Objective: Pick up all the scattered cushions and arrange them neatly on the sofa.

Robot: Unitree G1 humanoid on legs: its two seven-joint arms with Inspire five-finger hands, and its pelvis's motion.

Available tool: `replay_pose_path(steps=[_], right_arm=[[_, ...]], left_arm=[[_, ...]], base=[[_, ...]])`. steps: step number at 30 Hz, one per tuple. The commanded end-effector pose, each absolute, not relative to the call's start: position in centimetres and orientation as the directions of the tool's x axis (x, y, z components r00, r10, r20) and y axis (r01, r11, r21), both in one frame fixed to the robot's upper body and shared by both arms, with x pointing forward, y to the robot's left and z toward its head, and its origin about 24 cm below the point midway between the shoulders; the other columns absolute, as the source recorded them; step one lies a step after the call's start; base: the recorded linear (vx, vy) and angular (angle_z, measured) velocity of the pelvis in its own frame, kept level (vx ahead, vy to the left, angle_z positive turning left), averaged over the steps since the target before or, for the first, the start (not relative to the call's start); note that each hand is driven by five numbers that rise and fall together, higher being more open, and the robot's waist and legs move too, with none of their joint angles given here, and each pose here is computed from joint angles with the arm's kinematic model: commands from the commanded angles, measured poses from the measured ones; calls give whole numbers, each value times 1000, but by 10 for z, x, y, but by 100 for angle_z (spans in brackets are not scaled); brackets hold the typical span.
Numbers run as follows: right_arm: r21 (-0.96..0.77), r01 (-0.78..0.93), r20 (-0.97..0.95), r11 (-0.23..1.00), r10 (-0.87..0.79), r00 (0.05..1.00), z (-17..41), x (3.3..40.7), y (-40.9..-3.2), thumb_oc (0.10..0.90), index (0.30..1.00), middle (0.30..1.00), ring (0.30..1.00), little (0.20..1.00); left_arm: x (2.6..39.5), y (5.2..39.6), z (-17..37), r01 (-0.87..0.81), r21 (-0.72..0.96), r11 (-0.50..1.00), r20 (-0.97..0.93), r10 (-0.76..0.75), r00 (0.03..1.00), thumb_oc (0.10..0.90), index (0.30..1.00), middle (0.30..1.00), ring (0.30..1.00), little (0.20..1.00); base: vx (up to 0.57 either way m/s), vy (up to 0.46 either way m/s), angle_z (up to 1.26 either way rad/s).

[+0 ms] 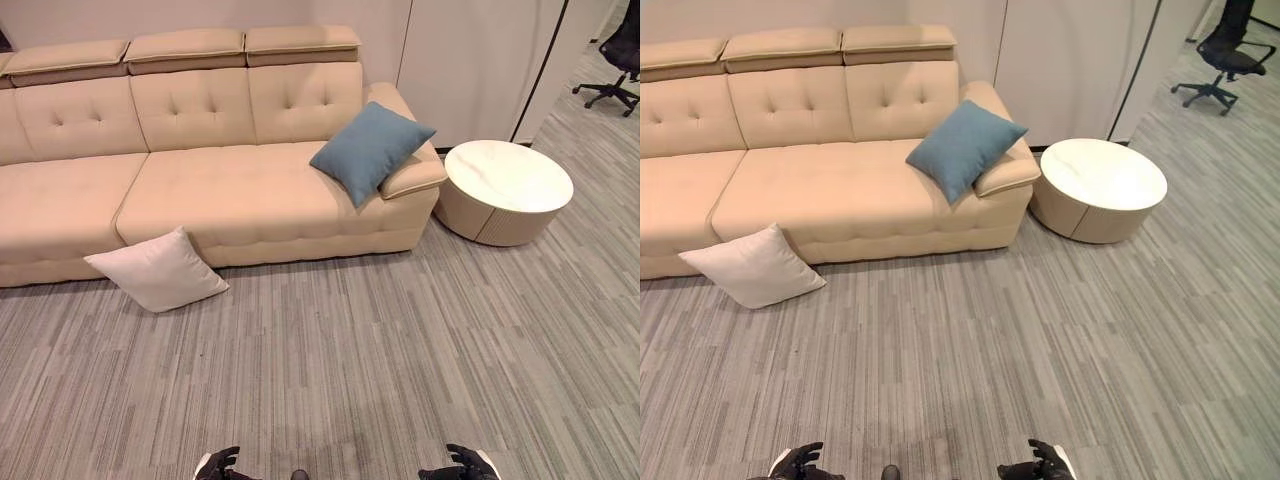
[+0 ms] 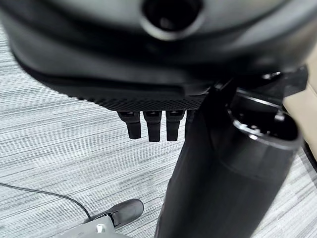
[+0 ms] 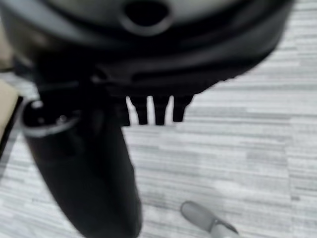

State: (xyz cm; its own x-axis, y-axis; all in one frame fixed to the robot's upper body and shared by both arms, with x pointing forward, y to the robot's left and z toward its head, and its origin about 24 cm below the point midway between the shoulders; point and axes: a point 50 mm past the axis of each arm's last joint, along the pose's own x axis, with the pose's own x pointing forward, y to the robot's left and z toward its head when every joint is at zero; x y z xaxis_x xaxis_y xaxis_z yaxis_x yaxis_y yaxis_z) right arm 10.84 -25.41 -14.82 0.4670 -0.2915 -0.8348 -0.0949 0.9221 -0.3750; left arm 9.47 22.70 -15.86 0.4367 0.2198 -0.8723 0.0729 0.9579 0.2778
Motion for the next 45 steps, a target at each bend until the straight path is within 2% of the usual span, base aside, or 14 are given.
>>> replay_pose_path(steps=[1,12,24,36,41,45], right_arm=[[-415,-105,-799,904,-307,517,-141,127,-259,800,900,900,900,900],[-422,-111,-795,900,-308,523,-141,133,-255,800,900,900,900,900],[-421,-121,-777,899,-289,560,-138,146,-248,800,900,900,900,900],[-421,-127,-784,898,-290,549,-140,136,-250,800,900,900,900,900],[-412,-59,-768,909,-311,560,-138,134,-254,800,900,900,900,900],[-414,-35,-767,910,-328,552,-138,132,-257,800,900,900,900,900]], left_arm=[[116,235,-152,64,311,948,-839,242,487,800,900,900,900,900],[116,236,-152,48,321,946,-838,261,479,800,900,900,900,900],[130,244,-146,65,362,930,-812,281,511,800,900,900,900,900],[135,231,-147,58,331,942,-808,251,534,800,900,900,900,900],[158,218,-138,48,287,957,-761,197,618,800,900,900,900,900],[166,215,-136,61,289,955,-748,185,637,800,900,900,900,900]], base=[[0,0,0],[32,22,2],[50,66,5],[186,-64,19],[151,-178,58],[78,-106,14]])
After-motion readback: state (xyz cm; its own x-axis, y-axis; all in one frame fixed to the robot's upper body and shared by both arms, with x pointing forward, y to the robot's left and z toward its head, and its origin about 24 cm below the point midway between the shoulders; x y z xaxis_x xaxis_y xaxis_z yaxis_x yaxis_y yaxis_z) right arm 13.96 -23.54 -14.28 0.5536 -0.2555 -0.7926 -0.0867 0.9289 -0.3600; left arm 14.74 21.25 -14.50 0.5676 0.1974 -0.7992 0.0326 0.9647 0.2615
